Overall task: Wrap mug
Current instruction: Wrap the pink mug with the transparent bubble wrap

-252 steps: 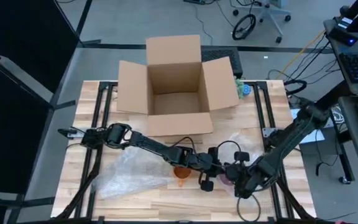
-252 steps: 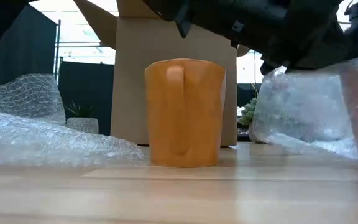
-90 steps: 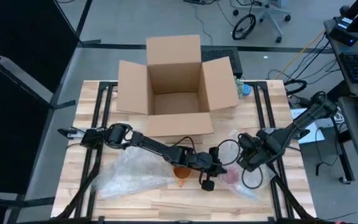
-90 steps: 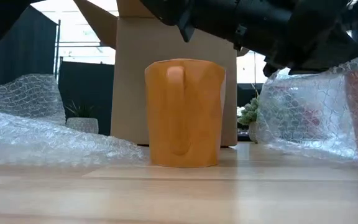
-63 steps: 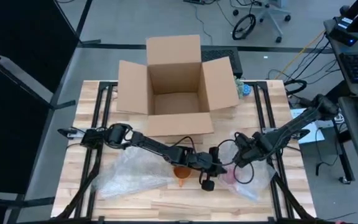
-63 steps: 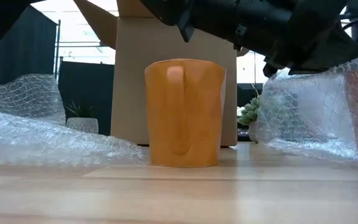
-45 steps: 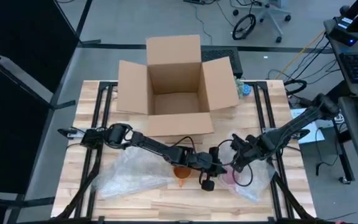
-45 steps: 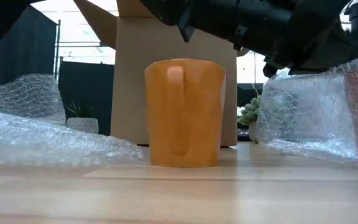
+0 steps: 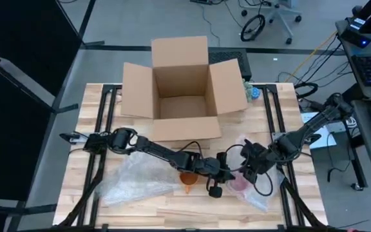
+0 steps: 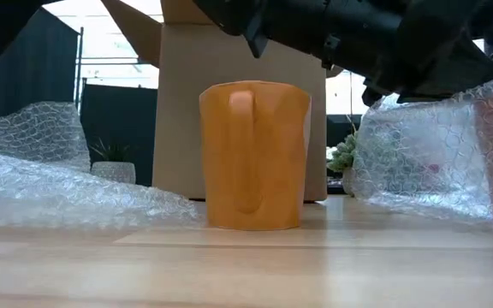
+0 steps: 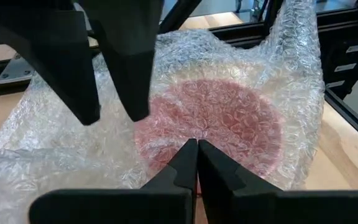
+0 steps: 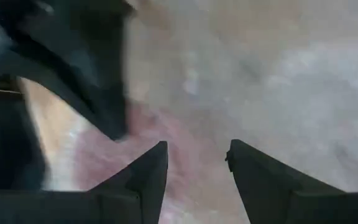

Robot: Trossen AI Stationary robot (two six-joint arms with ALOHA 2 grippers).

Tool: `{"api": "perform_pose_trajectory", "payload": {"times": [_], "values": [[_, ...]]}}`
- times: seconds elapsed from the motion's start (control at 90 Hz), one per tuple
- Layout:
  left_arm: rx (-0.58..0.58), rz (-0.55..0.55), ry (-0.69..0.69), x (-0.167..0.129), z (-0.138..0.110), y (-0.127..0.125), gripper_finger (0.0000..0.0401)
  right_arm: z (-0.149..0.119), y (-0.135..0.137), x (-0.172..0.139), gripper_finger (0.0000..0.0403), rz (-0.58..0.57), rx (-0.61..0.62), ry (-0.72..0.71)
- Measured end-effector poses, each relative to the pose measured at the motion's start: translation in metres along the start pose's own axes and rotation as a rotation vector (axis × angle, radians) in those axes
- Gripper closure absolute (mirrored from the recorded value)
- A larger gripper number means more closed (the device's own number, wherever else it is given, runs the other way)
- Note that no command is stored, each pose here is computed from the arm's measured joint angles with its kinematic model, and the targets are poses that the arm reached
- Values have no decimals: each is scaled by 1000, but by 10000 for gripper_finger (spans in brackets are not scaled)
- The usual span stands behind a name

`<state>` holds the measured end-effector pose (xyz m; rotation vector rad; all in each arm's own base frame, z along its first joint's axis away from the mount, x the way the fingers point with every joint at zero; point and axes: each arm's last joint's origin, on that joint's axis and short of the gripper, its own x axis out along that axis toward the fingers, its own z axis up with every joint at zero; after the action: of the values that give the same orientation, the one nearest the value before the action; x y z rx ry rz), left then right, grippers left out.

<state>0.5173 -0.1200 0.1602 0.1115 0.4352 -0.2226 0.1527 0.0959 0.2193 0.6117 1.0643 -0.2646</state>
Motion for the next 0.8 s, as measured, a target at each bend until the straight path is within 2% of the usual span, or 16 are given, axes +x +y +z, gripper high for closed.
{"api": "perform_pose_trajectory", "payload": {"times": [0.211, 0.3, 0.489, 0.656, 0.8], "values": [[0, 0, 0, 0, 0, 0, 401, 0, -30, -3, 245, -328, 198, -81], [0, 0, 0, 0, 0, 0, 401, 3, -40, -4, 245, -416, 259, -79], [0, 0, 0, 0, 0, 0, 401, 17, -53, -4, 245, -482, 292, -58], [0, 0, 0, 0, 0, 0, 401, 32, -66, -3, 244, -521, 269, -26], [0, 0, 0, 0, 0, 0, 401, 42, -75, -2, 225, -501, 250, 25]]}}
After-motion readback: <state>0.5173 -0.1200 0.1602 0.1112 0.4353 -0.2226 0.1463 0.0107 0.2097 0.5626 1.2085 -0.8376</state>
